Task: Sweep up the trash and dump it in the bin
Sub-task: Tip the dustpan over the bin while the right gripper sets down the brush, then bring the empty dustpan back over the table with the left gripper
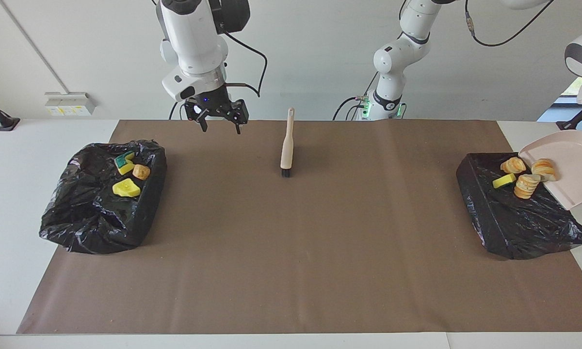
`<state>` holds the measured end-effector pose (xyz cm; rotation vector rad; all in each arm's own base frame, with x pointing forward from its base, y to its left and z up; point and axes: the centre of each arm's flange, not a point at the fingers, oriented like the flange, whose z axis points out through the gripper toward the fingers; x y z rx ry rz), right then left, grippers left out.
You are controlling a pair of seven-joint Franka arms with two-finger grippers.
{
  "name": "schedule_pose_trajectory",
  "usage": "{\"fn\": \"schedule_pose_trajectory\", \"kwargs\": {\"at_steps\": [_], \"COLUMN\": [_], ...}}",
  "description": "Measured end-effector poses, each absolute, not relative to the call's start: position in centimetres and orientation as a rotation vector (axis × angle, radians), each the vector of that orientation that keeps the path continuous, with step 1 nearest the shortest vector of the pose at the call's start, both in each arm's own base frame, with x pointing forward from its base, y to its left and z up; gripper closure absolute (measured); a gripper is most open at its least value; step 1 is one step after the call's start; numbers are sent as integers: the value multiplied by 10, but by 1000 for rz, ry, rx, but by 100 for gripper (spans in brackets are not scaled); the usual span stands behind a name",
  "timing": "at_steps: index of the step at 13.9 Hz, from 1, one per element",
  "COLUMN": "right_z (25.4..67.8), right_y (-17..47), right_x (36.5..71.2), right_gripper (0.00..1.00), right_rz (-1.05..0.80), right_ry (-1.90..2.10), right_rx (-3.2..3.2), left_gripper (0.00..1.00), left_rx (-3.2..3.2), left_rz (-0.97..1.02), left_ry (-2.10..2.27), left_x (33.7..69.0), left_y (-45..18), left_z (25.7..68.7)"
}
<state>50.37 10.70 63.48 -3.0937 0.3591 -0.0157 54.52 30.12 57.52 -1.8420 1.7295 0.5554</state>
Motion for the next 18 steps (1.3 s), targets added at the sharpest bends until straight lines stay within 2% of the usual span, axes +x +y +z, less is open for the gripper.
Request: {"fn": "schedule_pose_trajectory", "kwargs": {"at_steps": [5, 9, 13, 16, 18], "right_z": [678, 682, 674, 652, 639], "right_y": [15, -44, -43, -29, -18], "right_x": [484, 475, 475, 492, 509], "right_gripper": [0, 0, 0, 0, 0], "right_rz": [-52, -27, 28, 74, 37], "right_ry": [486, 372, 344, 248, 211], "right_rx": [-3053, -3056, -3076, -3117, -3125], "left_gripper": [67, 67, 67, 67, 67], "left_rx": [-1796, -1767, -1912, -2141, -2246], "left_rz": [547, 521, 459, 332, 298], "left_ry": [1684, 1676, 1632, 1654, 1626], "left_x": [540, 539, 542, 538, 541], "left_y": [293, 264, 233, 218, 194], "left_z": [610, 634, 631, 615, 604]}}
